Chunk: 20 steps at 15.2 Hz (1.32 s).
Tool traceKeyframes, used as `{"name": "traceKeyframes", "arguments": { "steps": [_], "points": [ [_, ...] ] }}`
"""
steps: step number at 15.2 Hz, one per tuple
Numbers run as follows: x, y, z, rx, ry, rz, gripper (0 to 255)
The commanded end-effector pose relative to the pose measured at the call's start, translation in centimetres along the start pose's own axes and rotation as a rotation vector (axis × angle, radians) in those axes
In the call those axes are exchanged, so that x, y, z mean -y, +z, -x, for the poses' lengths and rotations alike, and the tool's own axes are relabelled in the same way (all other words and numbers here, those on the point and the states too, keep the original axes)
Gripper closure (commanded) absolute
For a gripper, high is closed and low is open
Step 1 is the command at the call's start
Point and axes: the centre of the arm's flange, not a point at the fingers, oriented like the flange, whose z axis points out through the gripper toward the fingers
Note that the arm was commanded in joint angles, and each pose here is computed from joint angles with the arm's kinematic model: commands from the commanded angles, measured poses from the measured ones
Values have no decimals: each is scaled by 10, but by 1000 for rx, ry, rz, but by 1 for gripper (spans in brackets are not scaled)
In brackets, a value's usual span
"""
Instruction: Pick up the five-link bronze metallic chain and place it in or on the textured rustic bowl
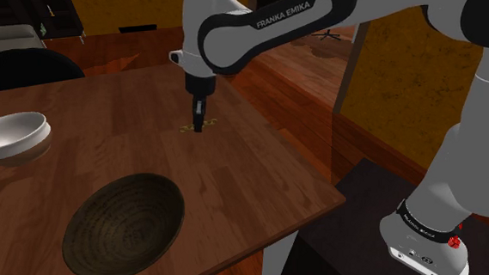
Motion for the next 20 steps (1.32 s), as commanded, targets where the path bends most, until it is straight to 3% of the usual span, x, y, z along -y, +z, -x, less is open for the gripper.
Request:
{"name": "traceKeyframes", "arguments": {
  "steps": [1,20],
  "points": [
    [1,-10,-2,0,0,0,255],
    [1,-109,-19,0,0,0,255]
  ]
}}
